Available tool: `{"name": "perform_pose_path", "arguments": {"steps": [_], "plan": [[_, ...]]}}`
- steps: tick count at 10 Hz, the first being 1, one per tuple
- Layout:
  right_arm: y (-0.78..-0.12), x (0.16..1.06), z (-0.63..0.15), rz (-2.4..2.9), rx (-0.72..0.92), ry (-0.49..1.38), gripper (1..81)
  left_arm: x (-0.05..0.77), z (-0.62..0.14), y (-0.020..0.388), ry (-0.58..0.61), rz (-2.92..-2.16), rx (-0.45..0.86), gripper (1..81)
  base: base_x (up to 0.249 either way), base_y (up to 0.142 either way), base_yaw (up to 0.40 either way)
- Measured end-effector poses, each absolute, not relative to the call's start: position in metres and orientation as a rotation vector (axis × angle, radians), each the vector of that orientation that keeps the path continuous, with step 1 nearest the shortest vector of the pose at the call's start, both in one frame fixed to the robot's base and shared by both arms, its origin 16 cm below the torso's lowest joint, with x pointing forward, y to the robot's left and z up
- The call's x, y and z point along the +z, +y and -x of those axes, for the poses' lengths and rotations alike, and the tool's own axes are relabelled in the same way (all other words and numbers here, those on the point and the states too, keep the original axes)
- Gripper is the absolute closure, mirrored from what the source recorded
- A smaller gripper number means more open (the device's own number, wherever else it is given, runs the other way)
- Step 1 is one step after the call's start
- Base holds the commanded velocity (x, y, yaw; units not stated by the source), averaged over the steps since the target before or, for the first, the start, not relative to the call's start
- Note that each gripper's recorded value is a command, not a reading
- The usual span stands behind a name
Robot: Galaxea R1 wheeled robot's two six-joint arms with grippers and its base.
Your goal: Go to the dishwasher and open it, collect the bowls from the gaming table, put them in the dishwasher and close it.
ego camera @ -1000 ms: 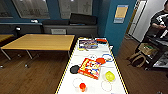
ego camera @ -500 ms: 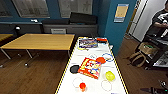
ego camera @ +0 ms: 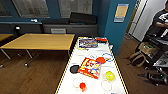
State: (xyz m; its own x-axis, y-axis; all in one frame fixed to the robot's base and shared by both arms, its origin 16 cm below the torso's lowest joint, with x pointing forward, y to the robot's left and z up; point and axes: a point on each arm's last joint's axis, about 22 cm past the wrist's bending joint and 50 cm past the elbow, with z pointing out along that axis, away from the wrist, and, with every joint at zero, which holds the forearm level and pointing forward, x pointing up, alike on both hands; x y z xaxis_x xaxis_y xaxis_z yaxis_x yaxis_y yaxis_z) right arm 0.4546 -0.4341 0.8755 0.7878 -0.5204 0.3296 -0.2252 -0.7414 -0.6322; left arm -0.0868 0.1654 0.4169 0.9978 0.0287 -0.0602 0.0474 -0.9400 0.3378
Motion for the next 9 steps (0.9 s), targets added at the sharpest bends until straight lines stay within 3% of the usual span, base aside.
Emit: {"name": "perform_pose_path", "arguments": {"steps": [9], "plan": [[-0.393, 0.804, -0.512, 2.394, -0.526, 0.582, 1.0, 0.421, 0.131, 0.166, 0.098, -2.789, -0.24, 1.0, 0.0, 0.0, 0.0]]}}
